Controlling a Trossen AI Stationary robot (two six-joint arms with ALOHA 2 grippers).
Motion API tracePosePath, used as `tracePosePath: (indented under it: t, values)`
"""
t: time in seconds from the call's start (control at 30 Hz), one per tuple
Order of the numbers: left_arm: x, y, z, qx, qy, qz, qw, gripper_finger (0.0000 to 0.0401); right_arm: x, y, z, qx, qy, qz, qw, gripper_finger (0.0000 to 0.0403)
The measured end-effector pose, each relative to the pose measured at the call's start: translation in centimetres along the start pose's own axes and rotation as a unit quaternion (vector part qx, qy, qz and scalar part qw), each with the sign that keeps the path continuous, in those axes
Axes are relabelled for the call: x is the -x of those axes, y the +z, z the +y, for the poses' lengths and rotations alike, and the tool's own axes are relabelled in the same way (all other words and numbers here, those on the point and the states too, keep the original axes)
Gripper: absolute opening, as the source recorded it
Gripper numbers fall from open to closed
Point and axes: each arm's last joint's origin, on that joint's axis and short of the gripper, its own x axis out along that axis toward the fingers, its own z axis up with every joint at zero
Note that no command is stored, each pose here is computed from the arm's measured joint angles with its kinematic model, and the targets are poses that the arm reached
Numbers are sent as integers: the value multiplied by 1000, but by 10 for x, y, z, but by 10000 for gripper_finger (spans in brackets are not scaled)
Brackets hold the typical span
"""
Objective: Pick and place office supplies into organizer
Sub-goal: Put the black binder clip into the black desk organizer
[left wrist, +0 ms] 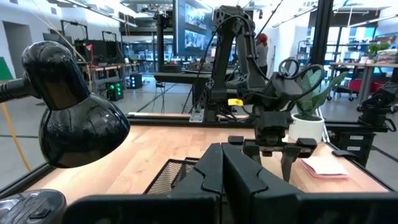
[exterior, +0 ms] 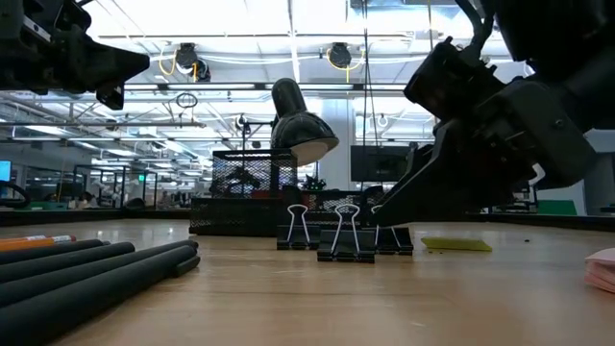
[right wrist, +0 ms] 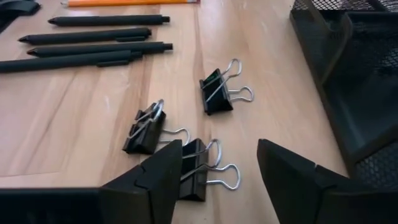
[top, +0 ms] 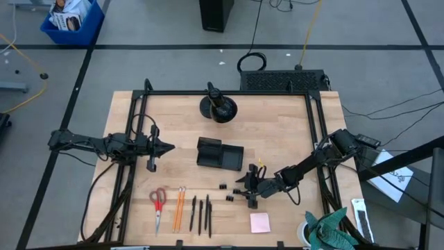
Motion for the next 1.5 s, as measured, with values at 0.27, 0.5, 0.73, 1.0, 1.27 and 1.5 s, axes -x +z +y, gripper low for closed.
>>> tracePosePath:
  t: [0.27, 0.5, 0.73, 1.0, 1.27, 1.5]
  values:
    - [0, 0, 0, 0, 0, 0, 1000, 6, -1, 0, -2, -6, 5, 5, 1000, 103]
    - [0, 0, 0, 0, 0, 0, 1000, 6, -1, 1, -2, 6, 6, 2, 1000, 15]
    - [0, 0, 0, 0, 0, 0, 1000, 6, 1, 7, -1, 22, 9, -8, 1000, 5]
    - [0, 0, 0, 0, 0, 0, 1000, 6, 21, 60, 10, 74, 14, -36, 997, 2]
    - [0, 0, 0, 0, 0, 0, 1000, 6, 27, 131, 19, 141, 2, -76, 987, 1]
    - [0, 0, 0, 0, 0, -1, 1000, 6, 2, 157, 1, 160, -38, -77, 983, 1]
